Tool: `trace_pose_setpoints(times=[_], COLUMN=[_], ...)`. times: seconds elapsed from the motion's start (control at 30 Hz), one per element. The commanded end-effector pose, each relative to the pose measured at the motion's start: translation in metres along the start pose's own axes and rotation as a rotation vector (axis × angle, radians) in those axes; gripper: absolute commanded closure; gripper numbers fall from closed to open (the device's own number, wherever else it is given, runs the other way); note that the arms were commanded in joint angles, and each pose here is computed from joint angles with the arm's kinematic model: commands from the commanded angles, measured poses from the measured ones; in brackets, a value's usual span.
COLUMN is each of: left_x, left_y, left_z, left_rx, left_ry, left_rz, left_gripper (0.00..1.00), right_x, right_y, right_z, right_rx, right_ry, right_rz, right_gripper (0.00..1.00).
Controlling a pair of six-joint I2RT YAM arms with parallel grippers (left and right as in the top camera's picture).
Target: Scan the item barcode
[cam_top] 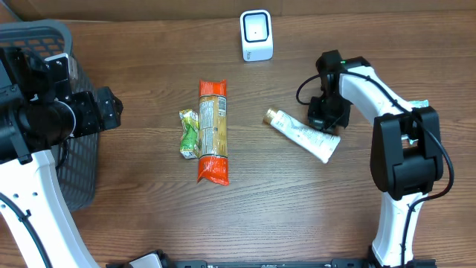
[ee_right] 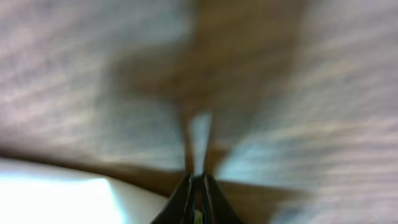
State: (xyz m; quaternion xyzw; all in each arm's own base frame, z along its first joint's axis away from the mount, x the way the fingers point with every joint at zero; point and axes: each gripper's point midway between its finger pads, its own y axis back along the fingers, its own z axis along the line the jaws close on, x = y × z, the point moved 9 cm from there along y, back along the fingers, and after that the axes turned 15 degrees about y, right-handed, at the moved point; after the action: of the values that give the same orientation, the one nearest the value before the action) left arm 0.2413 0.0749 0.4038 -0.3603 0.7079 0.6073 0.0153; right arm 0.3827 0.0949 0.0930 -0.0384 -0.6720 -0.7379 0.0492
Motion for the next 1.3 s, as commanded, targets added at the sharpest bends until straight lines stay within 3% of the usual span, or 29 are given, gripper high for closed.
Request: trace_pose_setpoints(times=[0.0, 0.2, 0.47, 0.6, 0.7, 0.9, 1.07, 1.27], left_x=[-0.002, -0.002, -0.002, -0.002, -0.002, -0.002, -0.002, -0.002], left_y=[-0.001, -0.001, -0.001, -0.001, -0.001, -0.001, -0.001, -0.001], left_z=[0.0, 0.0, 0.0, 0.0, 0.0, 0.0, 0.0, 0.0], left_rx=[0.006, 0.006, 0.006, 0.006, 0.006, 0.006, 0.006, 0.006], left_ry=[-0.015, -0.015, -0.015, -0.015, -0.015, -0.016, -0.015, -0.015], left_rz=[0.004, 0.004, 0.004, 0.004, 0.004, 0.004, 0.004, 0.004], left_gripper=[0.0, 0.0, 0.0, 0.0, 0.0, 0.01, 0.0, 0.0], right_x=[0.006, 0.017, 0.023, 0.014, 0.014, 0.05, 0.078, 0.08], right_y=[0.001, 0.001, 0.002, 0.028, 0.076, 0.166, 0.188, 0.161], right_z=[0.016, 0.044, 0.053, 0.051, 0.047, 0.032, 0.026, 0.029], right_rx=[-0.056, -0.185, -0.212, -0.237, -0.263, -0.28, -0.282, -0.354], right_ry=[0.019, 0.12, 0.153, 0.169, 0.19, 0.288, 0.355, 0.422], right_rz=[0.037, 0.087, 0.106, -0.01, -0.172, -0.419, -0.434, -0.384], right_gripper=[0.92, 0.92, 0.96, 0.96, 0.96, 0.96, 0.91, 0.85])
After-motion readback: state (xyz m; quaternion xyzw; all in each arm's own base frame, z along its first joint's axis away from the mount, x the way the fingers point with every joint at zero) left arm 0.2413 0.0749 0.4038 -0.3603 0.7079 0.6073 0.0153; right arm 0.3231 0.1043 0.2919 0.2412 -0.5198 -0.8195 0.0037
